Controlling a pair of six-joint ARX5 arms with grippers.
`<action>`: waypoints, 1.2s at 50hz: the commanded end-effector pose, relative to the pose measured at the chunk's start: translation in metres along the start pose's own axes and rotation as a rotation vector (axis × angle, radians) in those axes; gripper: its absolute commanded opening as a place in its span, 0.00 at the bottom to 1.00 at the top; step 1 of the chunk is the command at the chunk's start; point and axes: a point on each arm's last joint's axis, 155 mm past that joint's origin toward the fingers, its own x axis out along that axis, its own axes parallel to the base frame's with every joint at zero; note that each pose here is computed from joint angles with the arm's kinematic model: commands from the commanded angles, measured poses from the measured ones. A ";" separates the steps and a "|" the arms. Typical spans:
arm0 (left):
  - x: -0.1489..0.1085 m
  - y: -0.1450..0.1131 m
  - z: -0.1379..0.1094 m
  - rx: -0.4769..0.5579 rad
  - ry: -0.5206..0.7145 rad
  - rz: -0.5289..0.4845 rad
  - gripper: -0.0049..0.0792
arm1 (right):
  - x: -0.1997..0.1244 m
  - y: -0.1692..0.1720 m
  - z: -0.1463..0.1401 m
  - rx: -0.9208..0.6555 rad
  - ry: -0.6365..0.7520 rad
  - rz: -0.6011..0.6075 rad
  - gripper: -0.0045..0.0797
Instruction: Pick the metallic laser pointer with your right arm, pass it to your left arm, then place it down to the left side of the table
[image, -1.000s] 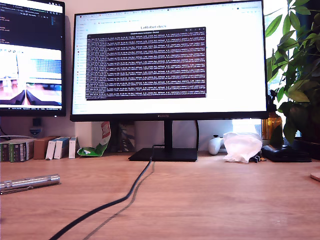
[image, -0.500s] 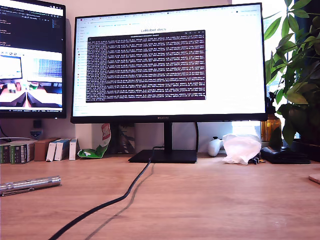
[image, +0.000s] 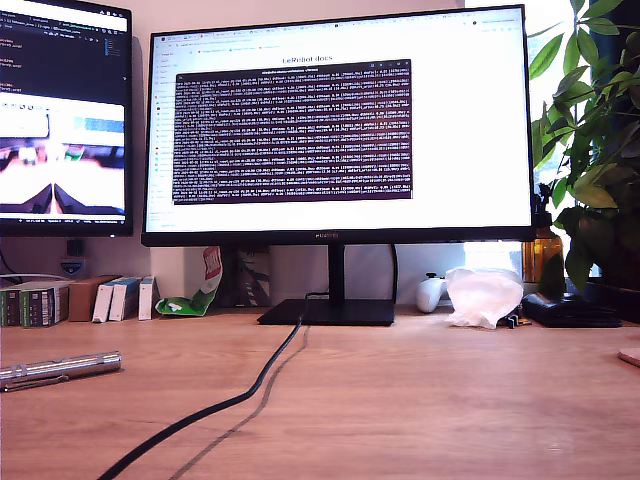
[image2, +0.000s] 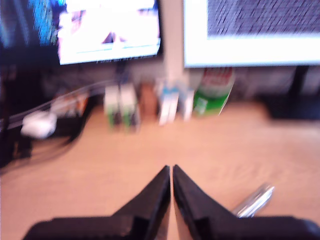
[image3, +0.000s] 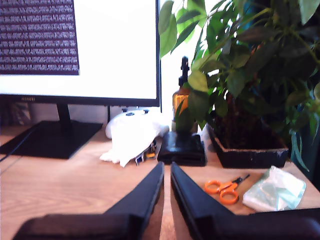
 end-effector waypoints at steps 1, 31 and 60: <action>0.002 0.001 -0.018 0.003 0.042 0.006 0.03 | 0.000 0.000 -0.008 -0.010 0.024 -0.001 0.04; 0.002 -0.007 -0.018 -0.022 0.043 -0.026 0.03 | -0.003 0.001 -0.036 0.048 0.139 -0.001 0.04; 0.003 0.026 -0.017 -0.050 0.037 0.102 0.03 | -0.003 0.001 -0.036 0.048 0.139 -0.001 0.04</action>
